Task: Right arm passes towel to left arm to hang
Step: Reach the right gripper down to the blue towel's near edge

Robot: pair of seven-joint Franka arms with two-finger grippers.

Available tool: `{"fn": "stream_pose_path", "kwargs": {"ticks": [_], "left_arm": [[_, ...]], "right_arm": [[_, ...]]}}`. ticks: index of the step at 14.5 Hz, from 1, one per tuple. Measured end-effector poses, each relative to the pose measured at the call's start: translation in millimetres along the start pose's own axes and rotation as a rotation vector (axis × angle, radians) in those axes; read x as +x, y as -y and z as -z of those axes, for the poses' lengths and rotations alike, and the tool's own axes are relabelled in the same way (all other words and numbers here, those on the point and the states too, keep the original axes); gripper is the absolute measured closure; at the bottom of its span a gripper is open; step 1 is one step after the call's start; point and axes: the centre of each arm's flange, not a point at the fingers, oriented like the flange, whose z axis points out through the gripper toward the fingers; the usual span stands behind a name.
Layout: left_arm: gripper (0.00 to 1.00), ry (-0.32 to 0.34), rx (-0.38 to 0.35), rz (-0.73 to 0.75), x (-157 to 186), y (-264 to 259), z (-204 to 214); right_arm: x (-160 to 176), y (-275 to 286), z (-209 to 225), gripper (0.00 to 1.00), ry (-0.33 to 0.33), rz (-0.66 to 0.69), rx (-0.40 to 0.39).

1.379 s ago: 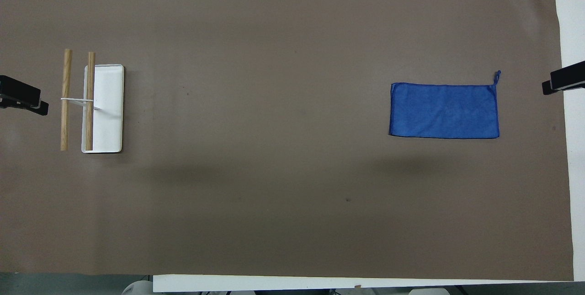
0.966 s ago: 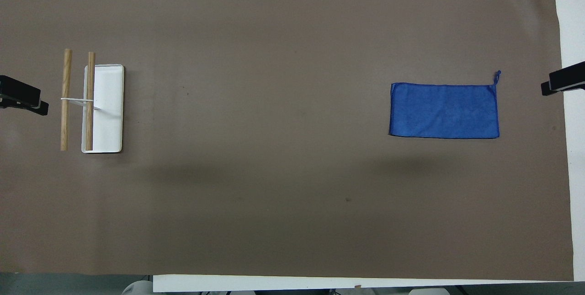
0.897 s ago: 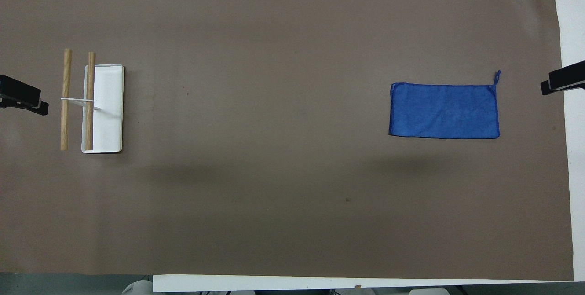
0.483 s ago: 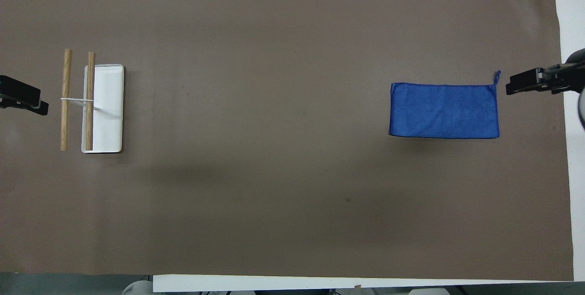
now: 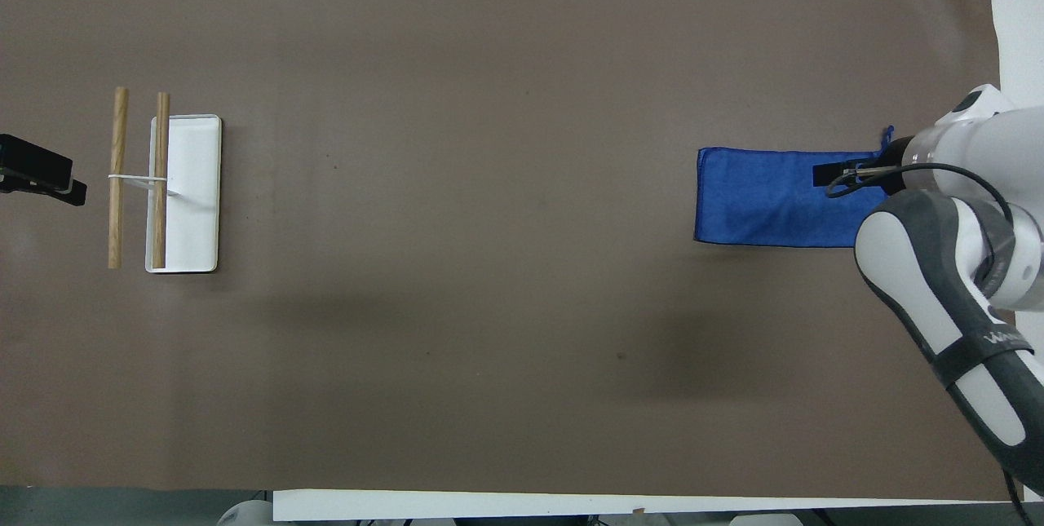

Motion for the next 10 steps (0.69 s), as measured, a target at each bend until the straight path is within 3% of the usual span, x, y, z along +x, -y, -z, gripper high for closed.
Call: {"fn": "stream_pose_path", "kwargs": {"ticks": [7, 10], "left_arm": [[0.0, 0.0, 0.0, 0.0, 0, 0, 0], [0.0, 0.0, 0.0, 0.0, 0, 0, 0]], "right_arm": [[-10, -3, -50, 0.04, 0.065, 0.037, 0.014], [-10, -3, -57, 0.06, 0.052, 0.068, 0.013]]}}
